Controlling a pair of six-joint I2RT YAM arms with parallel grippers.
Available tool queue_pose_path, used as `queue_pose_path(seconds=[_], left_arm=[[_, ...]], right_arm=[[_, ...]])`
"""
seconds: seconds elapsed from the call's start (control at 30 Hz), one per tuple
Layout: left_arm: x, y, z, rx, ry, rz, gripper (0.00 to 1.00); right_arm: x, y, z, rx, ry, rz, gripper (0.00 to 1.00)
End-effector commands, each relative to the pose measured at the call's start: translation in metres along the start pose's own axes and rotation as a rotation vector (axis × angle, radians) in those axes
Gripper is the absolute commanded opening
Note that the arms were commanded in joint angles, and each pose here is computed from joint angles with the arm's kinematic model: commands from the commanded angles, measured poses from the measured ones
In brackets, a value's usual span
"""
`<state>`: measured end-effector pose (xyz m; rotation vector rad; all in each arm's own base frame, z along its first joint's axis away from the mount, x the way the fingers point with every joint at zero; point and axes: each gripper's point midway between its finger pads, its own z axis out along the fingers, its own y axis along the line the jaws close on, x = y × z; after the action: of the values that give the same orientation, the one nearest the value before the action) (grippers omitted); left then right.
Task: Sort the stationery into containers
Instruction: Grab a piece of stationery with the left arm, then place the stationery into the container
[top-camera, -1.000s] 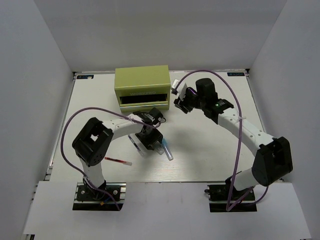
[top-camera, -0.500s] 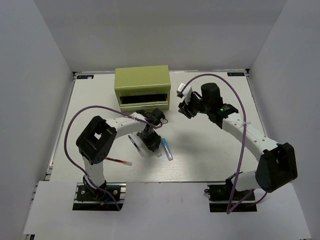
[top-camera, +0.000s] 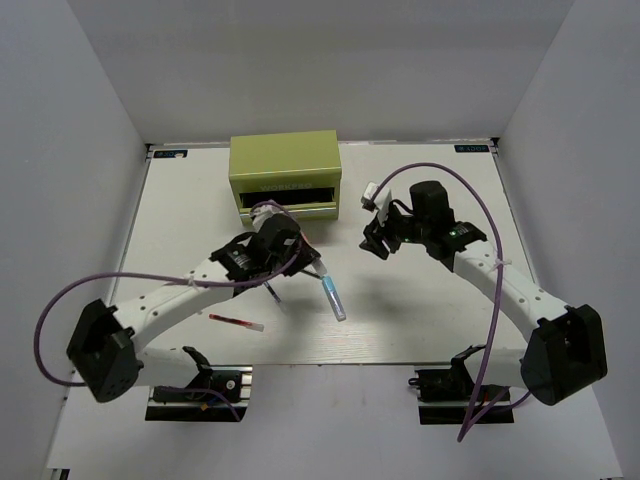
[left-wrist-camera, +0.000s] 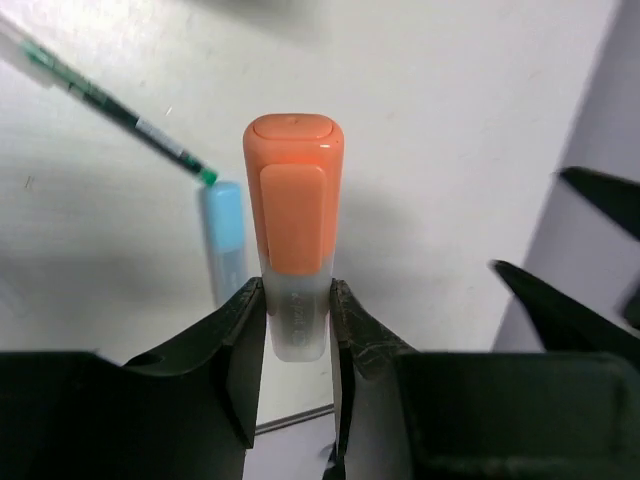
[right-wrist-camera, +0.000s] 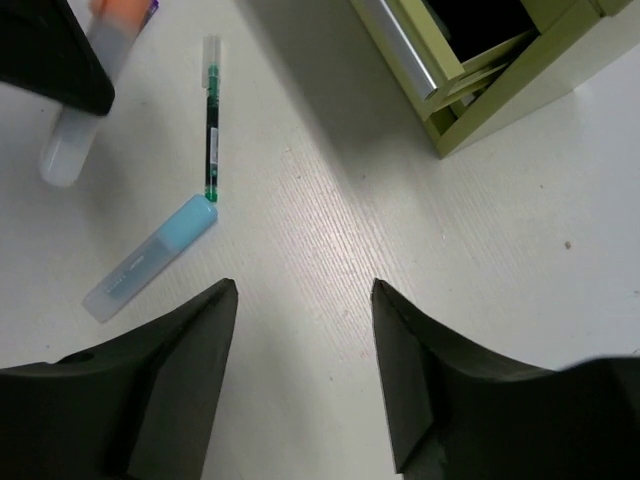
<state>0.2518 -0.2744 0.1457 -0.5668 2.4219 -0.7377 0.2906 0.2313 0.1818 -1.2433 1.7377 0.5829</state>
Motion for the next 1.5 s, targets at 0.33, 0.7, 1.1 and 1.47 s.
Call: queue_pose_path(seconds=[0.33,0.7,1.1,1.47], left_arm=[[-0.127,-0.067,-0.034,0.303,-0.563,-0.449,0.00],[-0.161,-0.065,-0.001,0.276,-0.742,-0.685,0.00],[-0.183,-0.045,0.022,0.259,-0.835,-0.723,0.01],[-0.188,-0.036,0.042,0.244,-0.809,-0.727,0.52]], right_arm=[[-0.009,0.002,-0.007,0.002,-0.050,-0.006,0.46],[-0.006,-0.002,-0.015,0.051,-0.056,-0.011,0.46],[-0.004,-0.005,-0.018,0.071,-0.060,0.001,0.50],[-0.001,-0.003,-0.018,0.063,-0.055,0.010,0.53]])
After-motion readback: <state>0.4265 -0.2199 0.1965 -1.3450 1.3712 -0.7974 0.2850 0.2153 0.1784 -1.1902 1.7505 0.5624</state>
